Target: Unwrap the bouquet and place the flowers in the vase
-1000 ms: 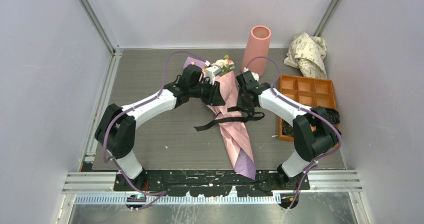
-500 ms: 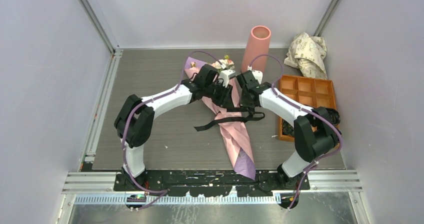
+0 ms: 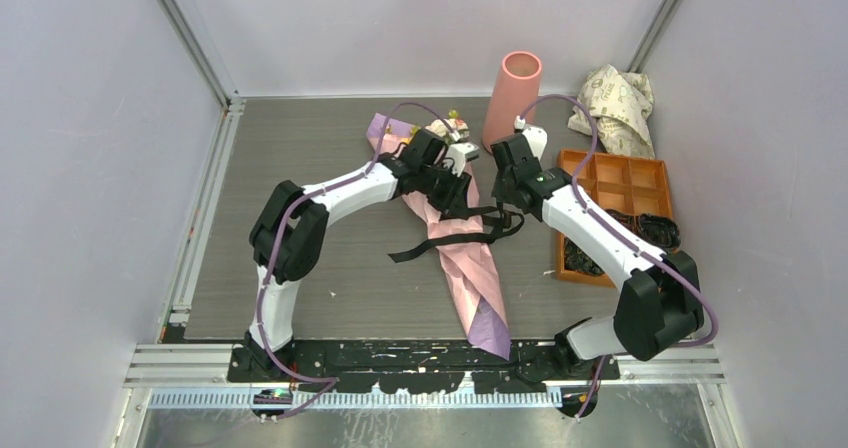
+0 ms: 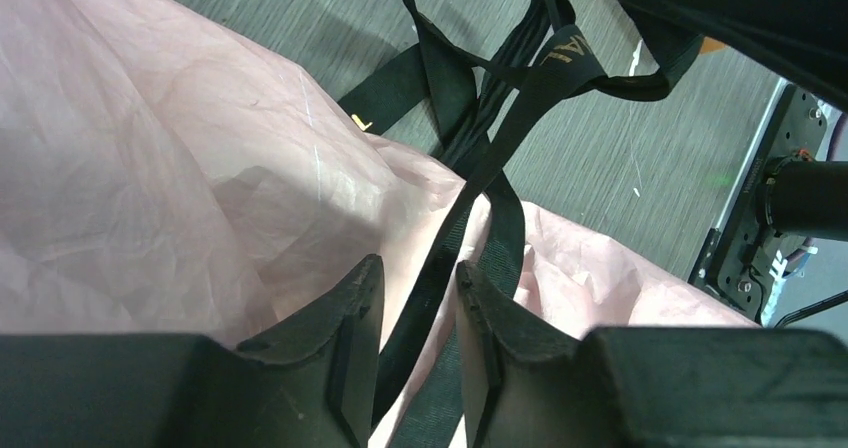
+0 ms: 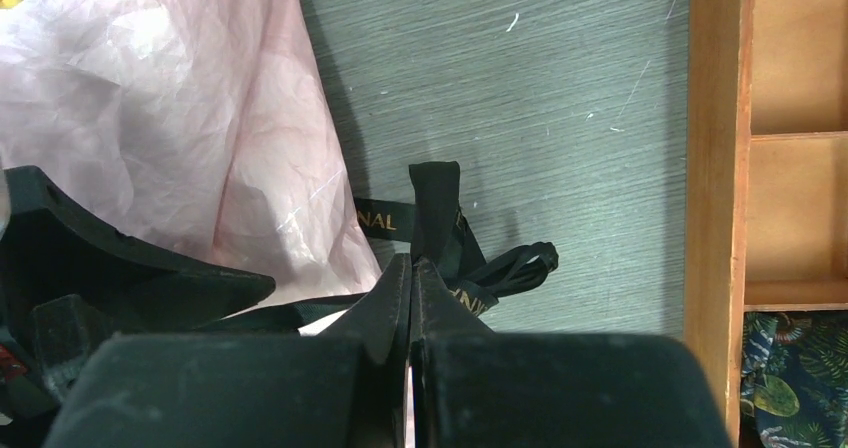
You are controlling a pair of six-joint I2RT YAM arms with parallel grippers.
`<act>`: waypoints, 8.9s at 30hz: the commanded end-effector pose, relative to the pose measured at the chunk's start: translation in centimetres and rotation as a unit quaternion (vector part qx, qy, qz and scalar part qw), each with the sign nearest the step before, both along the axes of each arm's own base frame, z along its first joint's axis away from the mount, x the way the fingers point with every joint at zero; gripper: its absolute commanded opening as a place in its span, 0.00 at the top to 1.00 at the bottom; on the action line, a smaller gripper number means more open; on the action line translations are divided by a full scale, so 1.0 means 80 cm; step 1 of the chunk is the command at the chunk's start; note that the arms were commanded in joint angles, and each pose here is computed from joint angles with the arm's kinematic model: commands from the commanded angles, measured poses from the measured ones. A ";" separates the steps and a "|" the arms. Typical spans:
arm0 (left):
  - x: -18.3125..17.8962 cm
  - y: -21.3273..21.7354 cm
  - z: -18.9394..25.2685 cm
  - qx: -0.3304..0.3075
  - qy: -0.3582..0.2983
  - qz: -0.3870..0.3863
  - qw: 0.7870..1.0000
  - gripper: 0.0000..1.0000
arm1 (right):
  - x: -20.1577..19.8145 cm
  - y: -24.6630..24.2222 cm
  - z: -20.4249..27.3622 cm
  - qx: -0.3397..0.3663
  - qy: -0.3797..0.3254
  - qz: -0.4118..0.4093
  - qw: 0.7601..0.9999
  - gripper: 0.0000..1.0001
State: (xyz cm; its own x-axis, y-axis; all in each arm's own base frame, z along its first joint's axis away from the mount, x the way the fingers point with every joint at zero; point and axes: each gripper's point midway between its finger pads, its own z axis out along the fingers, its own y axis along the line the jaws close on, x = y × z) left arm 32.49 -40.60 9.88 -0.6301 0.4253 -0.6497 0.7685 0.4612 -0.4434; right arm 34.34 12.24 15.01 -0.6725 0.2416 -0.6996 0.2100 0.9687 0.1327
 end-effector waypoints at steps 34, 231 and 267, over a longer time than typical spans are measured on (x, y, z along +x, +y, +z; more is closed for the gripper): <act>-0.010 0.205 0.139 -0.074 -0.058 0.249 0.964 0.86 | -0.016 -0.141 0.021 -0.028 -0.002 -0.200 0.979 0.67; -0.105 0.430 0.377 -0.041 -0.224 0.565 0.793 0.02 | 0.033 0.264 0.170 0.107 -0.052 0.276 0.954 0.28; 0.011 0.297 0.191 0.020 -0.044 0.469 0.882 0.09 | 0.078 0.231 -0.002 0.073 0.095 0.247 0.962 0.45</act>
